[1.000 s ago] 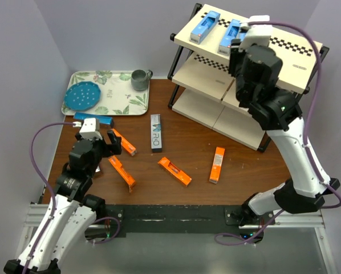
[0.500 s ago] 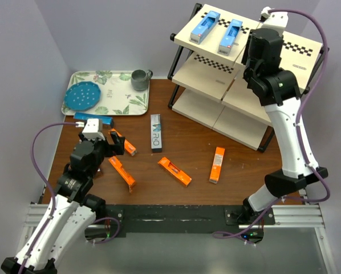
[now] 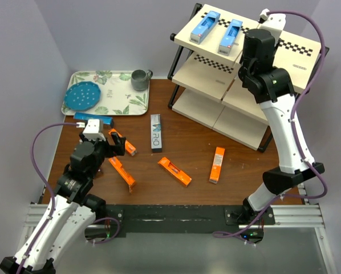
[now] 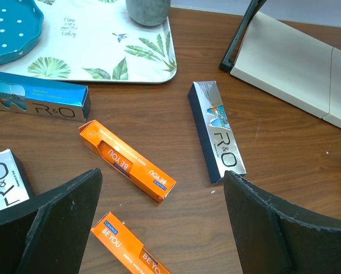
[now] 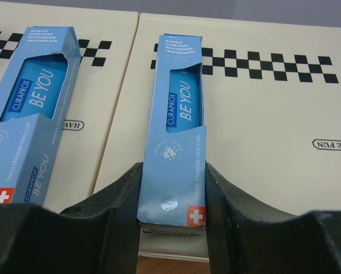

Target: Place and organize the toothpastes onto the shelf

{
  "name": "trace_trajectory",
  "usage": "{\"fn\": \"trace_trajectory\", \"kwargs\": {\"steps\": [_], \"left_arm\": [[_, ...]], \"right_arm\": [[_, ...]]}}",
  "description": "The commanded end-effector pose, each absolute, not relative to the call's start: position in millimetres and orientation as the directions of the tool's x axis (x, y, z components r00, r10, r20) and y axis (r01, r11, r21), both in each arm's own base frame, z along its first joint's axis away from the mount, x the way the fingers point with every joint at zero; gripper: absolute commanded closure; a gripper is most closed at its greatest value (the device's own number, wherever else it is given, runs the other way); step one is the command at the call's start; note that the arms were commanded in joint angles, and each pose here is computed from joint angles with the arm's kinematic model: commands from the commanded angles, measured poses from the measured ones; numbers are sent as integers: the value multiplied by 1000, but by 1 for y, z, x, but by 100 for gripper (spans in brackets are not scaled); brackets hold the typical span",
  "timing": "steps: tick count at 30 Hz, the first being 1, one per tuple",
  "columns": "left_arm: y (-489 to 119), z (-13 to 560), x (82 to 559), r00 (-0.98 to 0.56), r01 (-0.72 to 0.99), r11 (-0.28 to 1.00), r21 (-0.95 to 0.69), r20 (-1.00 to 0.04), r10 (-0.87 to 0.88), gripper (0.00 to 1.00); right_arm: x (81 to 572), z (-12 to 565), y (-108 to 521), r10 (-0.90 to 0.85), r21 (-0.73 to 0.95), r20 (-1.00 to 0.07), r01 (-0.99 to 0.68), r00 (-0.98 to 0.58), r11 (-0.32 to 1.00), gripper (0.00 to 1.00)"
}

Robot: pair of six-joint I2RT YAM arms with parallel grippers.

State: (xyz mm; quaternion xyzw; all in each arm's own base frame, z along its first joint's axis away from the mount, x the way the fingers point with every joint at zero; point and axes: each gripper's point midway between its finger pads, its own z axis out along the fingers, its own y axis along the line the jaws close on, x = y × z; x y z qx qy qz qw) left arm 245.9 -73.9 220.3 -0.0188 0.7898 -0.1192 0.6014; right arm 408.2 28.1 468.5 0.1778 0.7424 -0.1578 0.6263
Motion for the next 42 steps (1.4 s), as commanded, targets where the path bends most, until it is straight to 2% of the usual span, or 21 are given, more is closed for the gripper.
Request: {"fn": "trace_trajectory", "kwargs": {"steps": [1,11,16,31,34,38,42], "left_arm": [[-74,227,250,-234,117,972,-202,-957,-171,7],[-74,228,250,-231,119,972,-203,-958,-172,7],[-74,228,250,-232,120,972,-203,-958,-172,7],[-74,226,250,-237,119,972,-202,-957,-169,8],[-74,226,250,-240,119,972,-201,-956,-168,8],[-74,225,250,-241,118,973,-200,-956,-167,8],[-75,224,251,-247,120,973,-199,-955,-165,8]], "right_arm": [[395,481,21,115,53,-988,480,-100,876,79],[390,475,22,105,43,-988,458,-111,888,69],[392,471,23,101,36,-988,452,-120,891,57],[406,468,26,77,14,-989,454,-123,891,55],[405,469,27,79,16,-990,448,-121,894,47],[397,481,27,99,51,-991,425,-92,904,24],[385,501,30,124,98,-991,373,-46,923,12]]}}
